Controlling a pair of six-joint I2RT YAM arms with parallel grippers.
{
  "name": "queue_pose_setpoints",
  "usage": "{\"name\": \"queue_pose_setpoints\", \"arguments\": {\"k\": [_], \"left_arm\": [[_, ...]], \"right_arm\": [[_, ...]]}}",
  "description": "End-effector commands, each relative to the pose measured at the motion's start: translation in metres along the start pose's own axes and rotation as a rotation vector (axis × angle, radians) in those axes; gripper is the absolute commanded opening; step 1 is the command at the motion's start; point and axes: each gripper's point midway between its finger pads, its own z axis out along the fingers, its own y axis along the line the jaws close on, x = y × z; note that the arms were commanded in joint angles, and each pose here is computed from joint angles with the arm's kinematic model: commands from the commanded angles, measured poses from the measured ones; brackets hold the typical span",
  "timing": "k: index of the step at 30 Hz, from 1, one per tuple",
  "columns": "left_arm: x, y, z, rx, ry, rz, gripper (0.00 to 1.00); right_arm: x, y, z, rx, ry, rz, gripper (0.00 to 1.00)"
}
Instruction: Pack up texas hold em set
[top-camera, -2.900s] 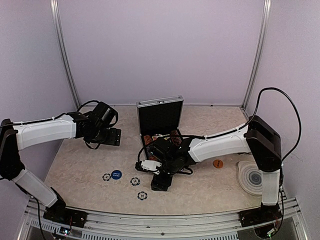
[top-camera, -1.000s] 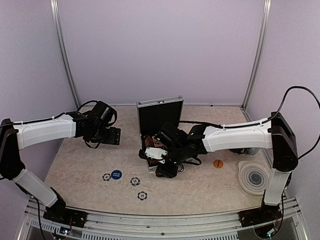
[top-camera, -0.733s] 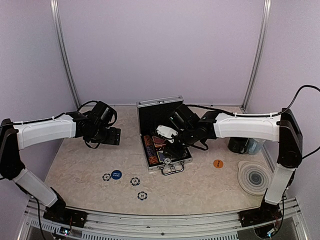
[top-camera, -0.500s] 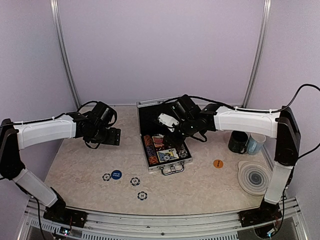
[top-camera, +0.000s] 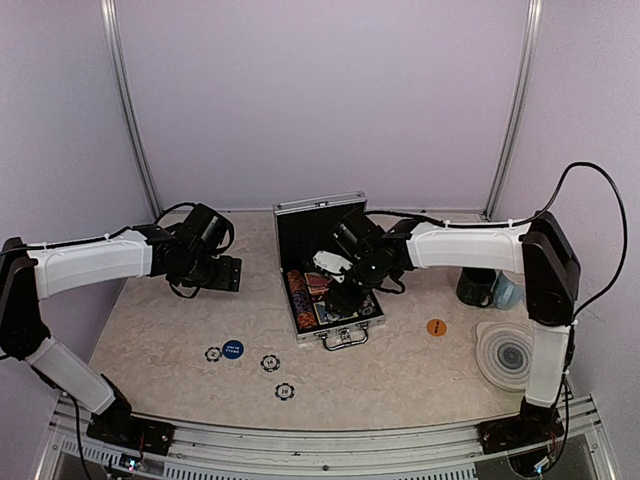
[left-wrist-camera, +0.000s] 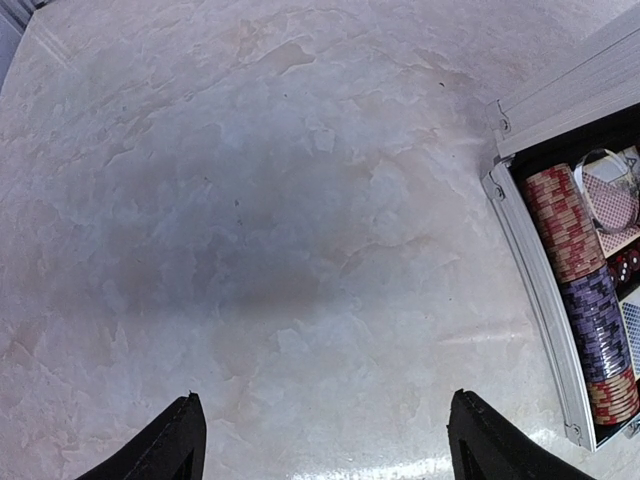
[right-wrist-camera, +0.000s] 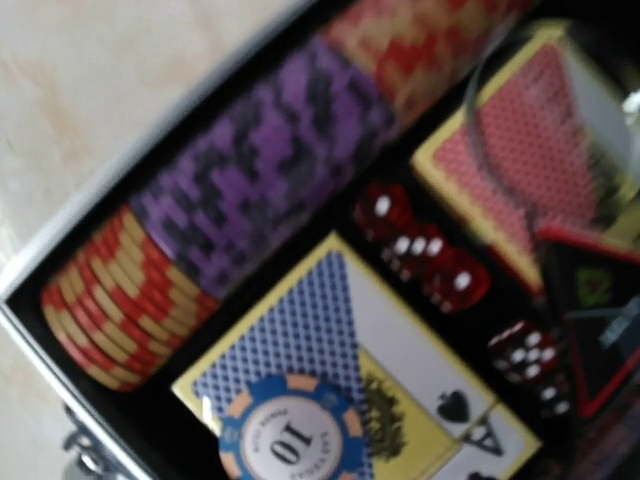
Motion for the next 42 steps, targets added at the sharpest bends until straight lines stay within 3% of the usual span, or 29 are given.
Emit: {"name": "queue_pose_setpoints", "arguments": {"k": [1, 12, 32, 42], "left_arm": [[-0.001, -0.001, 0.004, 0.009, 0.003, 0.001, 0.82], [0.002, 0.002, 0.006, -0.001, 0.010, 0.000, 0.82], [-0.002, 0.002, 0.004, 0.010, 0.001, -0.007, 0.82], [-0.004, 0.003, 0.002, 0.015, -0.005, -0.013, 0.82]], "right_arm": [[0.020, -0.001, 0.016, -0.007, 0.091, 0.022, 0.63], [0.016, -0.004, 0.037, 0.000, 0.118, 0.073, 0.71], [0.054, -0.009, 0.049, 0.047, 0.280, 0.112, 0.70], [0.061, 0.004, 0.051, -0.015, 0.300, 0.113, 0.45]]}}
